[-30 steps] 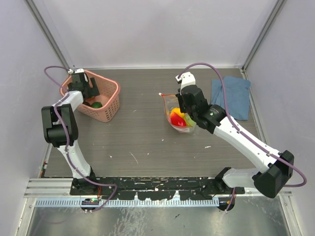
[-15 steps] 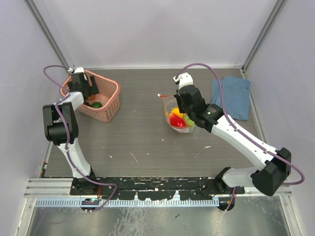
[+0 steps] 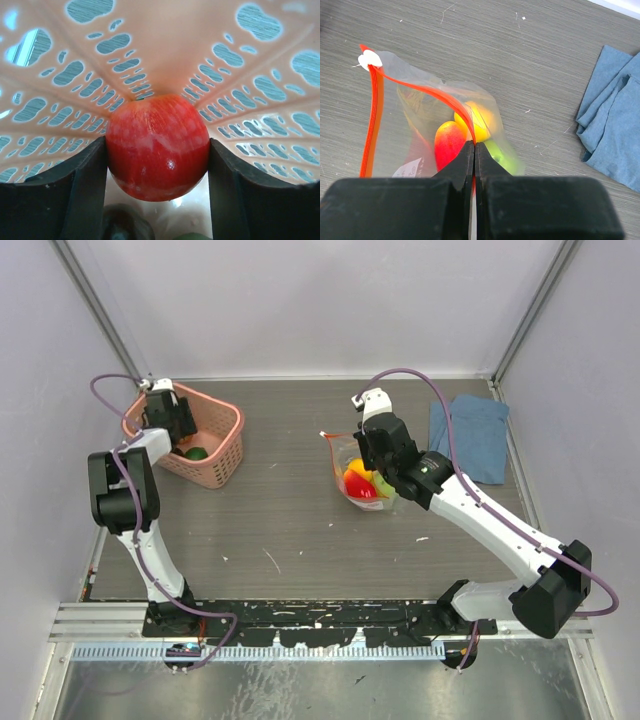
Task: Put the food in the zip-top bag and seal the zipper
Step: Pick up the fake fruit from the bin, then place the fake fruit in the zipper food storage bag.
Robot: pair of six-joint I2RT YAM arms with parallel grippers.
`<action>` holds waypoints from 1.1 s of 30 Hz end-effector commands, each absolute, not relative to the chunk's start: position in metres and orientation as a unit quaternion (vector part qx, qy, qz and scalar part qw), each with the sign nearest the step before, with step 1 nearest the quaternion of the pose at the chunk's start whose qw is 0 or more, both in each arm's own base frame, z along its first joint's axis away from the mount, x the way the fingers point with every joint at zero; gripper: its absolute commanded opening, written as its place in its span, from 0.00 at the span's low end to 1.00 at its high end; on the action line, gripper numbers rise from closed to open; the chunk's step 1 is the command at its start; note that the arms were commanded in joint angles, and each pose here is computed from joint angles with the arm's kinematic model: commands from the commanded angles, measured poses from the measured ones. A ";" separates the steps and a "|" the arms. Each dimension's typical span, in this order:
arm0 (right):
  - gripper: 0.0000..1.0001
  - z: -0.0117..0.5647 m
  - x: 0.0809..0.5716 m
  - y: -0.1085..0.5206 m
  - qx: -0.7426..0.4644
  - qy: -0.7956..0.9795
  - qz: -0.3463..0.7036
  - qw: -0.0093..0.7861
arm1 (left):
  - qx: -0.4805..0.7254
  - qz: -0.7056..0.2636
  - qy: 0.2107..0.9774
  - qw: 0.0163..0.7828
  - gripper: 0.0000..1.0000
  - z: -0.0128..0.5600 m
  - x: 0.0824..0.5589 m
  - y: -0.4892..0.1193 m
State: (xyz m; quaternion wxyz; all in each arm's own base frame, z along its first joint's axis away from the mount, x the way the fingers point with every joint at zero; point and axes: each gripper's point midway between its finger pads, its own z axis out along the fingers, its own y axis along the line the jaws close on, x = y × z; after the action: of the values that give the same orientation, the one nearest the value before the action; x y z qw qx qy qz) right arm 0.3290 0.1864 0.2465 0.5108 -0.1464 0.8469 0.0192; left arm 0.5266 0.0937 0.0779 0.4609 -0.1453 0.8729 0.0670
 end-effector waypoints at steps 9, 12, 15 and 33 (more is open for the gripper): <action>0.00 0.269 0.332 0.194 -0.139 0.831 0.050 0.536 | -0.160 0.047 0.825 0.540 0.48 0.164 0.510 0.089; 0.00 0.271 0.331 0.195 -0.140 0.830 0.054 0.538 | -0.169 0.042 0.823 0.541 0.47 0.172 0.501 0.087; 0.00 0.272 0.332 0.195 -0.139 0.830 0.054 0.538 | -0.179 0.029 0.821 0.541 0.47 0.182 0.494 0.083; 0.00 0.280 0.334 0.193 -0.126 0.833 0.046 0.536 | -0.179 -0.124 0.775 0.593 0.41 0.274 0.434 0.014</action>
State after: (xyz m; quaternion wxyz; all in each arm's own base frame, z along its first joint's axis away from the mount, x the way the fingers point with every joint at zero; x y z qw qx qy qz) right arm 0.3266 0.1923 0.2521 0.5077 -0.1521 0.8472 0.0362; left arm 0.4465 0.0406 0.2422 0.5719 -0.1950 0.7938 -0.0688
